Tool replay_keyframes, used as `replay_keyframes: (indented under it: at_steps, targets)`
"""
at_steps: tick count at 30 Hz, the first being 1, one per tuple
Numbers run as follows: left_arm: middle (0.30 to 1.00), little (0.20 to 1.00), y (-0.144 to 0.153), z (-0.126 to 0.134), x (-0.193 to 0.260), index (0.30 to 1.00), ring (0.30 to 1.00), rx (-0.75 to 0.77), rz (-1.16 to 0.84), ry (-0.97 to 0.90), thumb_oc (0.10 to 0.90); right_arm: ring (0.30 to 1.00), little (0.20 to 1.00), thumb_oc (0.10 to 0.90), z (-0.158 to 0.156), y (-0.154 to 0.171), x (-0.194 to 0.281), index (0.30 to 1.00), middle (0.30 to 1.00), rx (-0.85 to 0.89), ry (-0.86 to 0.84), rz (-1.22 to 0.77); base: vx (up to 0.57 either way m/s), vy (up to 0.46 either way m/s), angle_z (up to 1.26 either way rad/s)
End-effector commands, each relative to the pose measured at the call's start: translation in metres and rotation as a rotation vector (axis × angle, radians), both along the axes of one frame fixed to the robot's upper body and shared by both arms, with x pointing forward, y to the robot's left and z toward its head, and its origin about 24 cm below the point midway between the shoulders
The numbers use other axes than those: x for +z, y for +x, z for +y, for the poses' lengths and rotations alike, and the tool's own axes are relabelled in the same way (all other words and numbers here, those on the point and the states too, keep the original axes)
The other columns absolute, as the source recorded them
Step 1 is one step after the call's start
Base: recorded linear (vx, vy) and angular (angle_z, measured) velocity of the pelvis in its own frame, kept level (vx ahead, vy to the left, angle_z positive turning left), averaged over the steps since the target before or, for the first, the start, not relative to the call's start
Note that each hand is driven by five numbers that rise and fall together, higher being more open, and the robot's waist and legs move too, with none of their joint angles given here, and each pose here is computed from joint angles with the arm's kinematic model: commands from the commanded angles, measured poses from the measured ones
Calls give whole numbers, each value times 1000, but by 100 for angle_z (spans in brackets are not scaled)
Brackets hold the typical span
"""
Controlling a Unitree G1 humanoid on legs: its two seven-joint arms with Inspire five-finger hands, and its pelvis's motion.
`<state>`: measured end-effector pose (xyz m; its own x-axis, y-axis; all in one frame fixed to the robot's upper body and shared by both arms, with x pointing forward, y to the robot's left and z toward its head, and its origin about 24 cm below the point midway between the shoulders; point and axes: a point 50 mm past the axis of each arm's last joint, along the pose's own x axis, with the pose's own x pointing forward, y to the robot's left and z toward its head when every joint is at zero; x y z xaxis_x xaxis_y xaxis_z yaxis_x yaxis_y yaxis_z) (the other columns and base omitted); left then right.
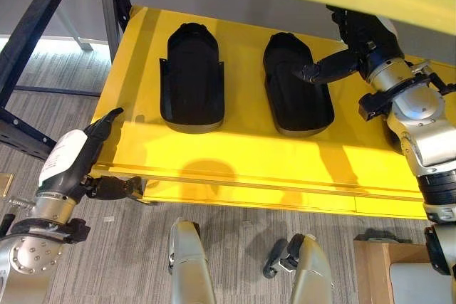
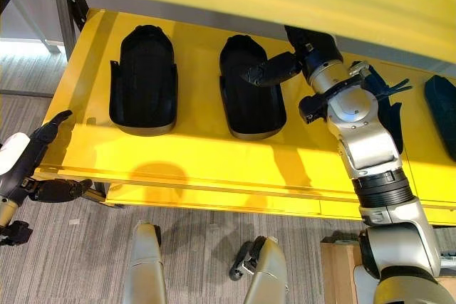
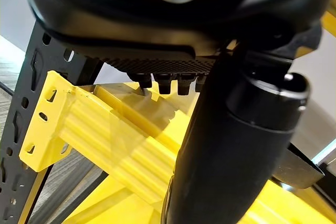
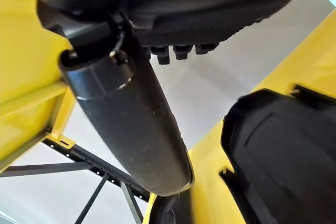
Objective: Move parts from the plastic box to the shelf.
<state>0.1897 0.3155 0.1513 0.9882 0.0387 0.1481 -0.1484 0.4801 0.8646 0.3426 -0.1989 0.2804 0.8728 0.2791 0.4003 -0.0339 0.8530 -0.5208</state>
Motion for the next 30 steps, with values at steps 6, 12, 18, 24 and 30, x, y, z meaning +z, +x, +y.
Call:
replay_keyframes:
  at_steps: [6,12,18,24,30]
  targets:
    - [1000,1000,-5,25,7,1000,1000,123,-22,16,900,1000,1000,900,7,-35,72,1000,1000,108,29,-316,0,0,0]
    - [1000,1000,-8,27,6,1000,1000,136,-32,19,900,1000,1000,900,2,-49,65,1000,1000,185,56,-299,0,0,0]
    - [1000,1000,-16,29,5,1000,1000,162,-89,-37,900,1000,1000,900,-10,-83,47,1000,1000,316,113,-255,0,0,0]
    - [1000,1000,-20,29,-10,1000,1000,157,-131,-238,900,1000,1000,900,-25,-105,2,1000,1000,386,231,-100,-4,-27,-3]
    - [1000,1000,-10,16,-28,1000,1000,72,-169,-605,900,1000,1000,900,-28,-109,-41,1000,1000,416,350,54,-4,-56,5]
